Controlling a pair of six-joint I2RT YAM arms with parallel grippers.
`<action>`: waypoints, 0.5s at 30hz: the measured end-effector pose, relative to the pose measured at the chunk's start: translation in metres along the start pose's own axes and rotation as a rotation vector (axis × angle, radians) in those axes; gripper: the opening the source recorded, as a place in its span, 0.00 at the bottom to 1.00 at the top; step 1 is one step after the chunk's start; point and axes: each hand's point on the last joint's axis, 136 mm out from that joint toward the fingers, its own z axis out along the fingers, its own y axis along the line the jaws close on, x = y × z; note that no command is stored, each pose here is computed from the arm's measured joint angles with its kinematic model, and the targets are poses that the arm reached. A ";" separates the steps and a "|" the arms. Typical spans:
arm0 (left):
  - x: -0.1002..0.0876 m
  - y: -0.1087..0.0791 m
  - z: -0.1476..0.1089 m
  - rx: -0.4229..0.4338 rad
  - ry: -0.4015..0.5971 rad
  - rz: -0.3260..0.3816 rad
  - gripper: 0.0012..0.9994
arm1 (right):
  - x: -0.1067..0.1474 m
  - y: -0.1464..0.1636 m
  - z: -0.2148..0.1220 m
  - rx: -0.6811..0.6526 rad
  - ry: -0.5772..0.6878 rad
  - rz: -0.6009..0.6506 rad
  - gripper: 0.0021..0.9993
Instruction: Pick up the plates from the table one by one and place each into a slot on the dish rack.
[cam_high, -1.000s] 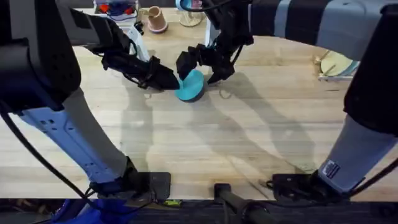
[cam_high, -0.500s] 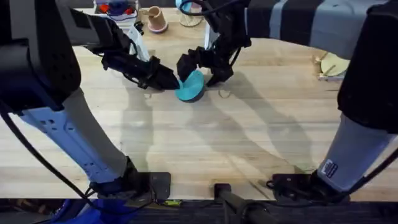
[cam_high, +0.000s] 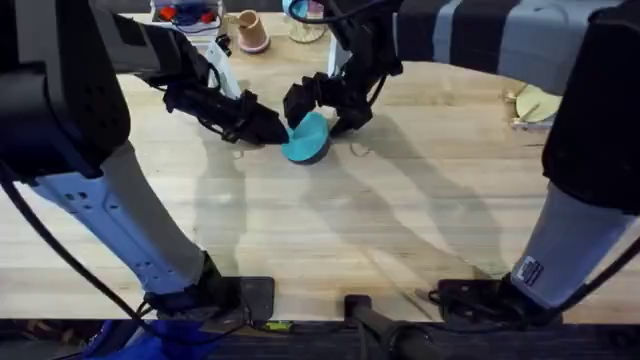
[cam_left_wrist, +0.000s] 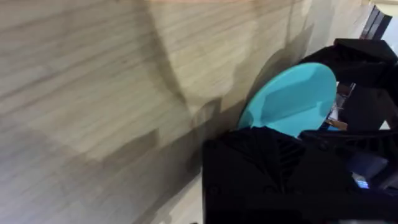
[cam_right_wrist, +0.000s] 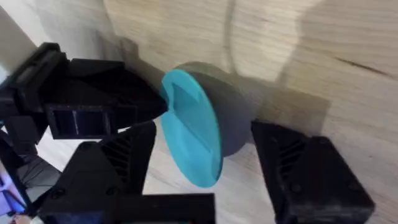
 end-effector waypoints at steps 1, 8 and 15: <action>0.000 0.000 0.000 0.000 0.000 0.000 0.04 | 0.000 0.000 0.000 0.000 0.000 0.001 0.86; 0.000 0.000 0.000 0.000 0.000 0.000 0.04 | 0.001 0.000 0.000 0.001 0.003 0.010 0.49; 0.000 0.000 0.000 0.001 0.000 0.000 0.04 | 0.003 0.000 -0.003 -0.014 0.024 0.028 0.13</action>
